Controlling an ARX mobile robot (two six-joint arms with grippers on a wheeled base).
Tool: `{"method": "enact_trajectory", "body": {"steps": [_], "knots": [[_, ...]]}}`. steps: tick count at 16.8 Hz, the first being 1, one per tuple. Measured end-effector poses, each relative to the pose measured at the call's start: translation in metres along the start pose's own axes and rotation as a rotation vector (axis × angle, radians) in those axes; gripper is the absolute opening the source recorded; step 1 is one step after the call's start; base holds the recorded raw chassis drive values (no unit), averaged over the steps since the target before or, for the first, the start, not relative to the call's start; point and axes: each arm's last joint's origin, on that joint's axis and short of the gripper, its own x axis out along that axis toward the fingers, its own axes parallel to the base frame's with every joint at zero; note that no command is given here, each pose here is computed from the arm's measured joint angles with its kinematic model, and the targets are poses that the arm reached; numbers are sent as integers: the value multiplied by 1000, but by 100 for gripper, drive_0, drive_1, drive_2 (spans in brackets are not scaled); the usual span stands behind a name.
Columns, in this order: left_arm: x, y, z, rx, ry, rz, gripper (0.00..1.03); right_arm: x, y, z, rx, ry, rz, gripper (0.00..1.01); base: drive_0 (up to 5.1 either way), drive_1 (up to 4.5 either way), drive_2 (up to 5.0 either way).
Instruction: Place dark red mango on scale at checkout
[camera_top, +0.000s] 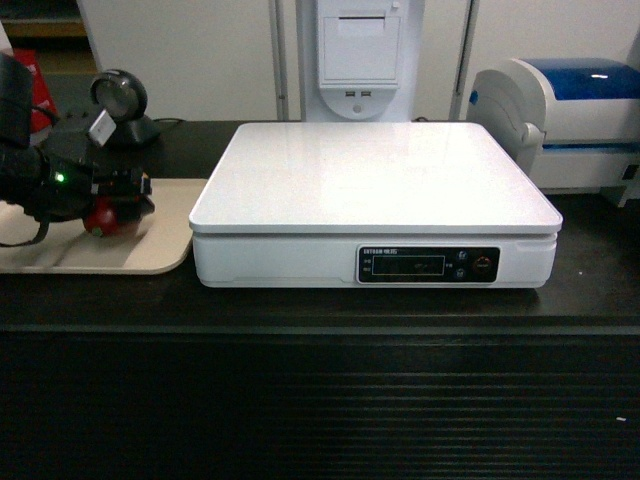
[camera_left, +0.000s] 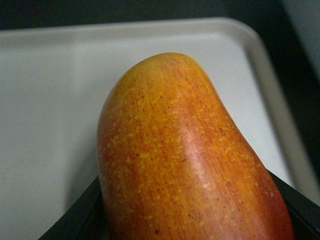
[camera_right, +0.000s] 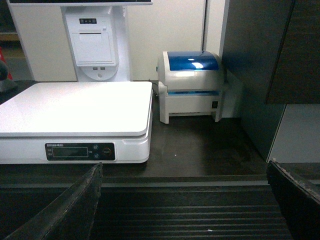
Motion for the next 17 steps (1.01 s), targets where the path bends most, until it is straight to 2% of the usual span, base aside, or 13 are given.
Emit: {"method": "enact_trajectory", "body": {"steps": [2, 3, 4, 5, 7, 11, 14, 15, 17], "knots": [[-9, -8, 8, 15, -27, -6, 68, 0, 0, 0, 0, 0, 0, 98, 0, 0, 0], [-21, -25, 25, 47, -78, -16, 68, 0, 0, 0, 0, 0, 0, 98, 0, 0, 0], [-56, -87, 62, 139, -208, -106, 68, 0, 0, 0, 0, 0, 0, 98, 0, 0, 0], [-64, -106, 67, 164, -230, -139, 68, 0, 0, 0, 0, 0, 0, 98, 0, 0, 0], [-75, -148, 67, 206, -240, -213, 68, 0, 0, 0, 0, 0, 0, 98, 0, 0, 0], [-77, -214, 49, 257, -205, -297, 68, 0, 0, 0, 0, 0, 0, 98, 0, 0, 0], [-66, -251, 44, 256, -186, -344, 67, 0, 0, 0, 0, 0, 0, 98, 0, 0, 0], [-58, -258, 40, 252, -159, -352, 67, 0, 0, 0, 0, 0, 0, 98, 0, 0, 0], [-39, -268, 32, 217, -99, -342, 67, 0, 0, 0, 0, 0, 0, 98, 0, 0, 0]]}}
